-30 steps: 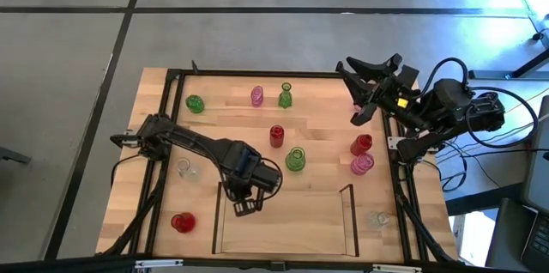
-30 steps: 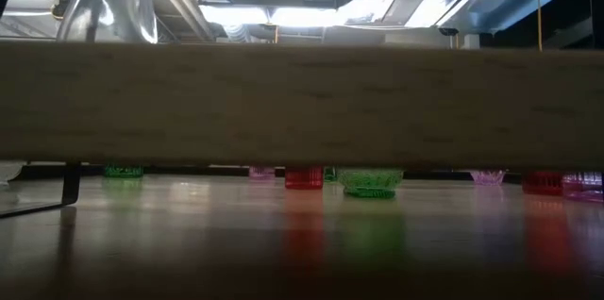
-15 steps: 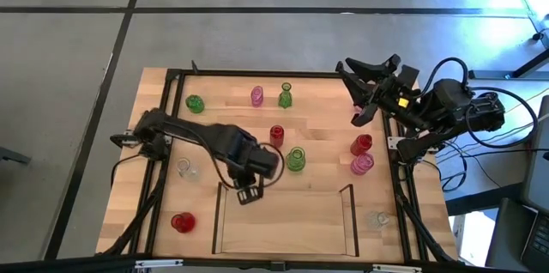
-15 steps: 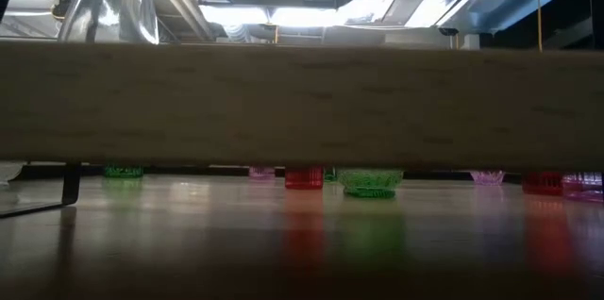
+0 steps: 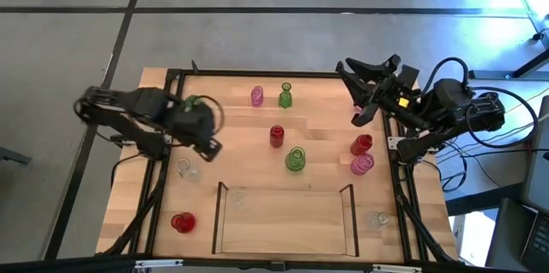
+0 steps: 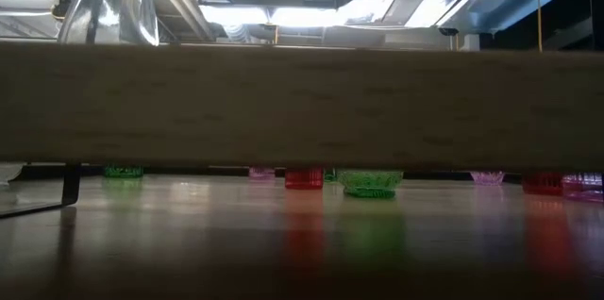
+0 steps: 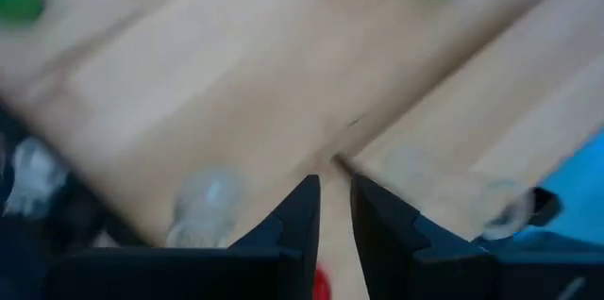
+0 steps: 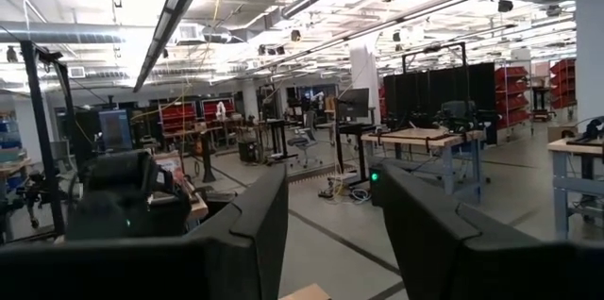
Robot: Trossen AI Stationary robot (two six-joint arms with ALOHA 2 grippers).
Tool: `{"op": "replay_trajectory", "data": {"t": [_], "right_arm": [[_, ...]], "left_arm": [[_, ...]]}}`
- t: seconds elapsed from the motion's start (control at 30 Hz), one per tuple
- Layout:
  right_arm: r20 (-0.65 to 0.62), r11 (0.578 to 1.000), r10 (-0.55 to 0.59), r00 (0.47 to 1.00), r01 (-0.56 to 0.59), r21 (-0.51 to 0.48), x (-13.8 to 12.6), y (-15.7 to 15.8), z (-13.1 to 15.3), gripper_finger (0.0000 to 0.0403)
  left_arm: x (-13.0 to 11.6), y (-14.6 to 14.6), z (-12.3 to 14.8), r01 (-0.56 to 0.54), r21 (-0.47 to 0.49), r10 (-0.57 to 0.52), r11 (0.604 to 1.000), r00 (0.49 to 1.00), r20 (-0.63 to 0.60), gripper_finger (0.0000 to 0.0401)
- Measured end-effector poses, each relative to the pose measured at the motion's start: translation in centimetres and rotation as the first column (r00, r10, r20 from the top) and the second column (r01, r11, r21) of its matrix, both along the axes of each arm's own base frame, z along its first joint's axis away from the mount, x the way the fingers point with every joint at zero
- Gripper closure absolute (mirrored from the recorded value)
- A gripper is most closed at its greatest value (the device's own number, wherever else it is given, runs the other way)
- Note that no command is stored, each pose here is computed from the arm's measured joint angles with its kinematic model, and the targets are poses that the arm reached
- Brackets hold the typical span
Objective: Sort vases onto shelf
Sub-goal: Put the left transparent vase aligned with the other transparent vases on the shelf
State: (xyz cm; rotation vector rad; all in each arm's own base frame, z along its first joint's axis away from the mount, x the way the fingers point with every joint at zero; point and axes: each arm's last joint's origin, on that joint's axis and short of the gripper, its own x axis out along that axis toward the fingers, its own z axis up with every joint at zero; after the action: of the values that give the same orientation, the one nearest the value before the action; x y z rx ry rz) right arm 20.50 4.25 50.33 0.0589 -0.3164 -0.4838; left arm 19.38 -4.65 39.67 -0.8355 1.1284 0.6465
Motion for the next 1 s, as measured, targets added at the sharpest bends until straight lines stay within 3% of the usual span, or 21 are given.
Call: {"op": "replay_trajectory", "data": {"t": [0.17, 0.5, 0.67, 1.0], "right_arm": [[-0.007, 1.000, -0.002, 1.000, 0.002, -0.007, 0.0, 0.0, 0.0, 0.0251], [-0.019, 1.000, -0.011, 1.000, 0.011, -0.029, 0.0, 0.0, 0.0, 0.0251], [-0.019, 1.000, -0.012, 1.000, 0.011, -0.029, 0.0, 0.0, 0.0, 0.0251], [-0.018, 1.000, -0.012, 1.000, 0.012, -0.029, 0.0, 0.0, 0.0, 0.0251]], "left_arm": [[-3.8, -0.1, -3.5, -0.099, -0.087, 0.090, 0.991, 0.990, -0.110, 0.0346], [-6.8, 0.1, -8.6, -0.129, -0.126, 0.089, 0.984, 0.955, -0.284, 0.0346], [-7.6, 0.3, -9.7, -0.128, -0.118, 0.087, 0.985, 0.950, -0.300, 0.0346], [-8.7, 0.7, -11.7, -0.164, -0.174, 0.127, 0.971, 0.970, -0.207, 0.0346]]}}
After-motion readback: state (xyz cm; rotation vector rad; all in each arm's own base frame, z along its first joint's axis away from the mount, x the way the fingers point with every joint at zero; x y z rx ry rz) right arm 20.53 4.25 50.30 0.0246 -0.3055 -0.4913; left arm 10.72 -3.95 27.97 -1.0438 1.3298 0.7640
